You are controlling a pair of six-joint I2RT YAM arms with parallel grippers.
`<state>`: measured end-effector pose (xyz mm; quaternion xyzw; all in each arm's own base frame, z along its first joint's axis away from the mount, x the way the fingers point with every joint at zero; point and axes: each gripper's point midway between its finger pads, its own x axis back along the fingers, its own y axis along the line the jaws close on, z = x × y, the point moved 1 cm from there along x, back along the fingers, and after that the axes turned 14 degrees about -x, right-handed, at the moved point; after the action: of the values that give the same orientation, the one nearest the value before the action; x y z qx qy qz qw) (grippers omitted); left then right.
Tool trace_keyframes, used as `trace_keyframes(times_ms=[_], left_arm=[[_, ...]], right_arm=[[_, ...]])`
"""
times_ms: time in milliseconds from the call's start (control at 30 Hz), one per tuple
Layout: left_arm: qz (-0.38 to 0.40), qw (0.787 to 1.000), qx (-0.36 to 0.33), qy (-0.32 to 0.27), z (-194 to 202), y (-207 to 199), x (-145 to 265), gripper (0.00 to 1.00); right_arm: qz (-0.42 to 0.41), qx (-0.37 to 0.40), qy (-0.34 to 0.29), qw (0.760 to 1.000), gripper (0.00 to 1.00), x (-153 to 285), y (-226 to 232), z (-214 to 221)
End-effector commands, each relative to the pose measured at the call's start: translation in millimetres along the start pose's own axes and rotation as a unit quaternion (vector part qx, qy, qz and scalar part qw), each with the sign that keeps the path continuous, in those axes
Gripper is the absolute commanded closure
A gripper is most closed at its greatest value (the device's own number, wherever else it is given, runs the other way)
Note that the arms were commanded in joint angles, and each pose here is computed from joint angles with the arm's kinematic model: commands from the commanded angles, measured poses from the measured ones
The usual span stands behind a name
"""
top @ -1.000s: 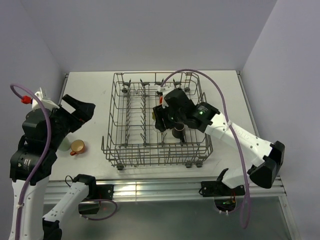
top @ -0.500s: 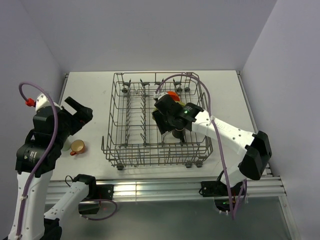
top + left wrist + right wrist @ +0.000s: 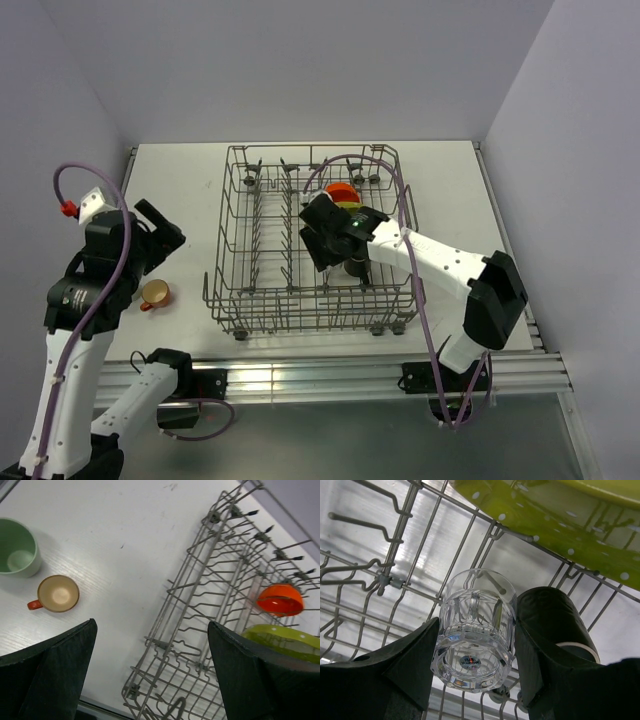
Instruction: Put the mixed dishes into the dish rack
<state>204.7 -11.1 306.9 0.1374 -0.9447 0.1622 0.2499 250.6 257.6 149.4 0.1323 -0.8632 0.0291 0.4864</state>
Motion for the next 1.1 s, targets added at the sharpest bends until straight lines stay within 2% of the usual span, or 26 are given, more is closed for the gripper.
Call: trace_keyframes(times_ms=[0, 33, 133, 200, 267, 333, 433, 500, 567, 633, 733, 900, 1067], left_arm=[[-0.047, 0.998, -0.015, 0.025, 14, 12, -18, 0.01], [-0.067, 0.997, -0.020, 0.032, 21, 19, -24, 0.01], [-0.099, 0.993, -0.032, 0.052, 34, 28, -38, 0.01], [-0.108, 0.992, -0.030, 0.055, 38, 32, -43, 0.01], [-0.110, 0.992, -0.031, 0.062, 43, 33, -49, 0.01], [-0.119, 0.990, -0.031, 0.075, 47, 38, -55, 0.01], [-0.139, 0.985, -0.036, 0.099, 55, 48, -64, 0.01], [-0.147, 0.982, -0.038, 0.108, 58, 53, -71, 0.01], [-0.153, 0.981, -0.041, 0.113, 61, 56, -76, 0.01], [-0.165, 0.978, -0.029, 0.122, 58, 56, -81, 0.01], [-0.174, 0.977, -0.018, 0.124, 55, 54, -89, 0.01], [-0.235, 0.961, -0.009, 0.144, 71, 76, -92, 0.01], [-0.185, 0.973, 0.020, 0.134, 74, 64, -90, 0.01]], right_arm=[[0.002, -0.002, -0.011, 1.000, 0.92, -6, 5, -4], [0.005, -0.002, -0.010, 1.000, 0.79, -8, 4, -3], [0.005, -0.003, -0.013, 1.000, 0.59, -9, 3, -2], [0.002, -0.005, -0.017, 1.000, 0.54, -10, 4, -3], [-0.001, -0.006, -0.017, 1.000, 0.47, -11, 4, -1], [-0.009, -0.007, -0.021, 1.000, 0.34, -9, 6, -1], [-0.024, -0.008, -0.033, 0.999, 0.23, -4, 9, -4], [-0.031, -0.009, -0.045, 0.998, 0.20, 1, 11, -7], [-0.036, -0.012, -0.058, 0.998, 0.08, 8, 11, -11], [-0.041, -0.012, -0.069, 0.997, 0.02, 15, 11, -16], [-0.053, -0.014, -0.076, 0.996, 0.00, 24, 12, -18], [-0.055, -0.018, -0.089, 0.994, 0.00, 41, 11, -16], [-0.074, -0.029, -0.119, 0.990, 0.00, 72, 7, -19]])
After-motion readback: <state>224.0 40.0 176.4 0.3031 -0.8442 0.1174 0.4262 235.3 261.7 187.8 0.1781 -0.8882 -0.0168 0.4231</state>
